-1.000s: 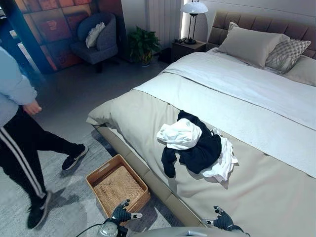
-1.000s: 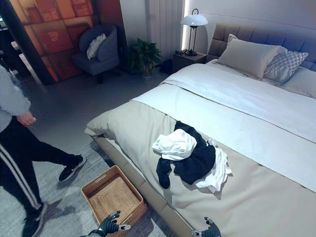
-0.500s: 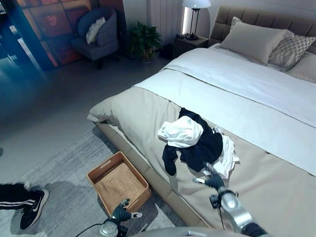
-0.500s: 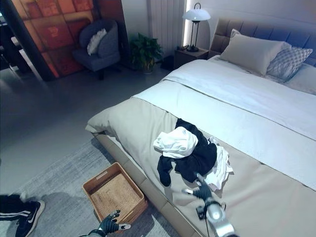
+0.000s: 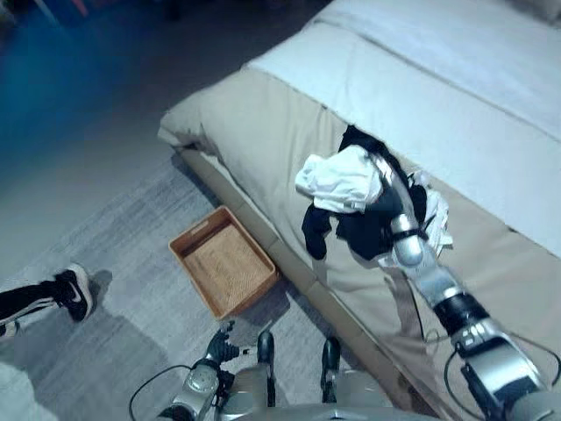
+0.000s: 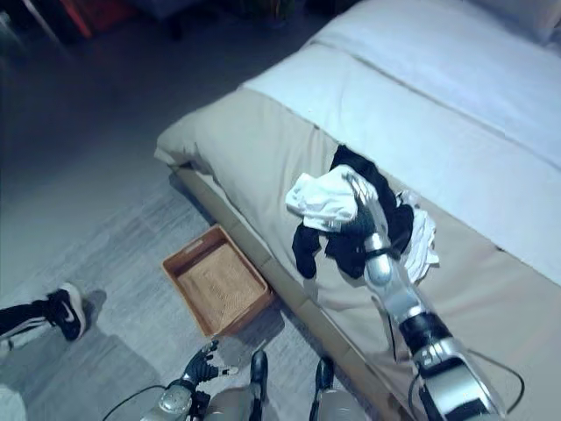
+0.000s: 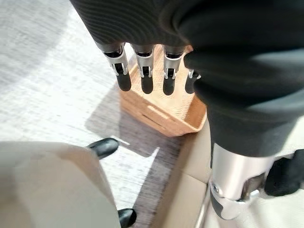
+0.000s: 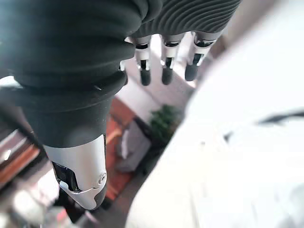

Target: Pick up clothes into the bucket

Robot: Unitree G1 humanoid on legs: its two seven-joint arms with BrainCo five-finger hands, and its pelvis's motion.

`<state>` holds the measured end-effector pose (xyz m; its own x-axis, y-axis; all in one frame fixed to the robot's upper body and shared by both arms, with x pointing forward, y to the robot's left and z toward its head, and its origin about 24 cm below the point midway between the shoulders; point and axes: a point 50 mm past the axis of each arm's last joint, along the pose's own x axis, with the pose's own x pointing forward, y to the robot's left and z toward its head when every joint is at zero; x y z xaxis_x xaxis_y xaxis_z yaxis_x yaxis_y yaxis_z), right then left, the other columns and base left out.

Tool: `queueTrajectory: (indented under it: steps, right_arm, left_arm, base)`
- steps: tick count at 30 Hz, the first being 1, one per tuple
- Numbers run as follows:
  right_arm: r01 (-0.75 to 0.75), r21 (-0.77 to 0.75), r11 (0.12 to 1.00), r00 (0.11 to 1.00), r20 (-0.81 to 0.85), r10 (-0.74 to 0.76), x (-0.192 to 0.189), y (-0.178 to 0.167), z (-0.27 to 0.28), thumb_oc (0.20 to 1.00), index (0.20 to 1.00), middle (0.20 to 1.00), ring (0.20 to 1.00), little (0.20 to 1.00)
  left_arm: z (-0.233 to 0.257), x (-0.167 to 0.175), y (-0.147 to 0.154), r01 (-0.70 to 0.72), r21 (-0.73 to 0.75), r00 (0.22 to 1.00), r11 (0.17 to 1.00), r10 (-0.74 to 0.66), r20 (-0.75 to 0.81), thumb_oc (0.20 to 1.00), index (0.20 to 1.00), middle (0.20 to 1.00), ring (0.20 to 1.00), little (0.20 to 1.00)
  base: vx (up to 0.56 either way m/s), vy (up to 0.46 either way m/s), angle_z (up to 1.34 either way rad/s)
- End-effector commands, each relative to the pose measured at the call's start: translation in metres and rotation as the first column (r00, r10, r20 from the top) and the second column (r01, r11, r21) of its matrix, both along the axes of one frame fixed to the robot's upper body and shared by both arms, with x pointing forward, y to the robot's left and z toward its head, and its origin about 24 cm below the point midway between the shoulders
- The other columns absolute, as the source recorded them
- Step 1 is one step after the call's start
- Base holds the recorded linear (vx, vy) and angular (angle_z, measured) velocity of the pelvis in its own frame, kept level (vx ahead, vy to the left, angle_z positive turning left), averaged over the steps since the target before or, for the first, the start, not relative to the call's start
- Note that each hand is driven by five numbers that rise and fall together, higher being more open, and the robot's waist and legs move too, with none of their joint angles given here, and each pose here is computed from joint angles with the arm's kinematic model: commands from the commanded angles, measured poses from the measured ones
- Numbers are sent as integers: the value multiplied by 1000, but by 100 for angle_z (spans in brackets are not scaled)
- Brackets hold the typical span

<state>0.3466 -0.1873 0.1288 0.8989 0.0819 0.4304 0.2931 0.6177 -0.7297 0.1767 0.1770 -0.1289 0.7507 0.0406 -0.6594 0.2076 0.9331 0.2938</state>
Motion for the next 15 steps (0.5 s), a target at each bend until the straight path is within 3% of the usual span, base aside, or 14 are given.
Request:
queueTrajectory:
  steps: [1, 6, 11, 15]
  right_arm:
    - [127, -215, 968, 964, 257, -69, 20, -2, 66, 1000, 1000, 1000, 1000, 1000]
    - [317, -288, 904, 927, 298, -230, 45, -27, 104, 1000, 1000, 1000, 1000, 1000]
    - [461, -296, 837, 887, 173, -428, 60, -61, 117, 1000, 1000, 1000, 1000, 1000]
    - [509, -268, 818, 860, 120, -496, 61, -75, 121, 1000, 1000, 1000, 1000, 1000]
  left_arm:
    - [21, 30, 0, -18, -9, 988, 1000, 19, 154, 1000, 1000, 1000, 1000, 1000]
    - [37, 51, -3, -5, -25, 971, 1000, 11, 240, 1000, 1000, 1000, 1000, 1000]
    - [42, 62, 0, -56, -27, 968, 998, 61, 243, 1000, 1000, 1000, 1000, 1000]
    - [40, 64, 0, -63, -24, 972, 998, 67, 227, 1000, 1000, 1000, 1000, 1000]
  base:
    - [-122, 37, 8]
    - [-94, 16, 22]
    - [-76, -4, 29]
    - [-41, -1, 16]
